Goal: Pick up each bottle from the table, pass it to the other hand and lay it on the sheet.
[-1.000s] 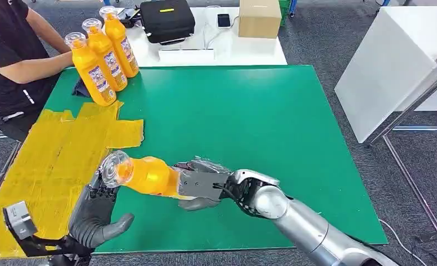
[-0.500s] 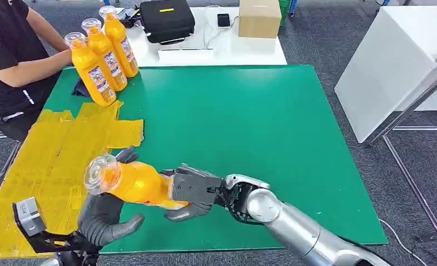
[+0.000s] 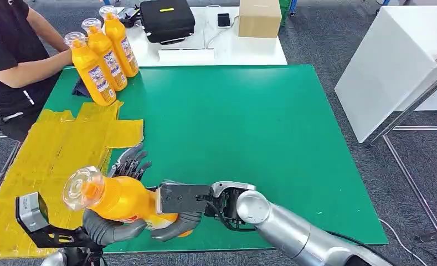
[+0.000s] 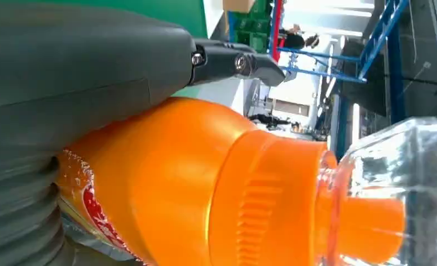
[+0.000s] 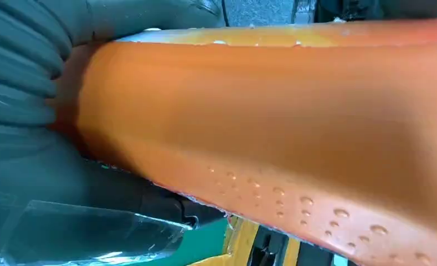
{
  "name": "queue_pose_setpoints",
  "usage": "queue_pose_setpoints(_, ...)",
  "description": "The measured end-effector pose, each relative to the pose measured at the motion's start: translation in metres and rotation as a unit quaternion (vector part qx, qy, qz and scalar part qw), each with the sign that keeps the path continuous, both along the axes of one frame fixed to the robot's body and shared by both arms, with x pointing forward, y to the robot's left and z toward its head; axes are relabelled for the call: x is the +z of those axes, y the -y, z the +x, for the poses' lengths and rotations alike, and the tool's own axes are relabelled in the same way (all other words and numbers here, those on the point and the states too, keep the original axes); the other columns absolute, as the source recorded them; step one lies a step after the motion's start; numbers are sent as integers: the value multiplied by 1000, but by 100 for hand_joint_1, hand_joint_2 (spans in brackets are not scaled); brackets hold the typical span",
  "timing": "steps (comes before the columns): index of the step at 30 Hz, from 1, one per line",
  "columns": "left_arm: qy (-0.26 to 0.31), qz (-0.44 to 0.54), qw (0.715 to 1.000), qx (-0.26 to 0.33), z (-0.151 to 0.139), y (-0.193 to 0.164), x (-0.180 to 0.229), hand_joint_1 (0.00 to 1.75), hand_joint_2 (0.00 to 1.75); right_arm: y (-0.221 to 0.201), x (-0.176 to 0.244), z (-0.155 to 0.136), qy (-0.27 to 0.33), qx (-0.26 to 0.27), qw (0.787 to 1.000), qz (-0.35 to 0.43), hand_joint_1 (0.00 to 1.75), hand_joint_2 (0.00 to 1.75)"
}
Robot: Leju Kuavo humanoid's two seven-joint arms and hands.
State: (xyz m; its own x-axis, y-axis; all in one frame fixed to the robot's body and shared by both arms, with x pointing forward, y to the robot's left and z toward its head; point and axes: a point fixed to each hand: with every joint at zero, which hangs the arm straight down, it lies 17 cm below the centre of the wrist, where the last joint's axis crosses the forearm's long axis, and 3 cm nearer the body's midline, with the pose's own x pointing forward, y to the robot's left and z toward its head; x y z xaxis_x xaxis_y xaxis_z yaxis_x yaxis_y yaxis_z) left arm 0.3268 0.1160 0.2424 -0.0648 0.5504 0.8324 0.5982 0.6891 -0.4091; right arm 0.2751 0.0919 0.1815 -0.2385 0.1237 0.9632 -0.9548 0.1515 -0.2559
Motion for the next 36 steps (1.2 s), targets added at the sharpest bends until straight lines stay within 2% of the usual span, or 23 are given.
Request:
queue_pose_setpoints(4, 25, 15, 999, -18, -4, 5, 4, 0, 175, -3, -2, -6, -3, 13, 1000, -2, 175, 175)
queue_pose_setpoints(11, 29, 26, 999, -26, -4, 7, 2, 0, 175, -4, -5, -7, -1, 19, 1000, -8, 175, 175)
queue_pose_setpoints(12, 30, 27, 999, -26, -4, 7, 2, 12, 175, -4, -5, -7, -1, 19, 1000, -9, 175, 175)
queue_pose_setpoints(13, 30, 28, 999, -26, -4, 7, 2, 175, 175, -4, -6, -7, -1, 19, 1000, -9, 175, 175)
queue_pose_setpoints(20, 64, 45, 996, -42, -12, 12, 6, 175, 175, -3, -6, -8, -4, 20, 1000, -8, 175, 175)
queue_pose_setpoints(34, 72, 51, 995, -39, -13, 12, 4, 175, 175, 3, -15, -6, 2, 12, 1000, -7, 175, 175)
queue_pose_setpoints(35, 72, 52, 995, -37, -13, 12, 3, 175, 175, 3, -16, -5, 5, 8, 1000, -5, 94, 175)
queue_pose_setpoints(36, 72, 55, 995, -34, -12, 11, 3, 175, 175, 4, -15, -3, 10, 1, 1000, -1, 0, 175)
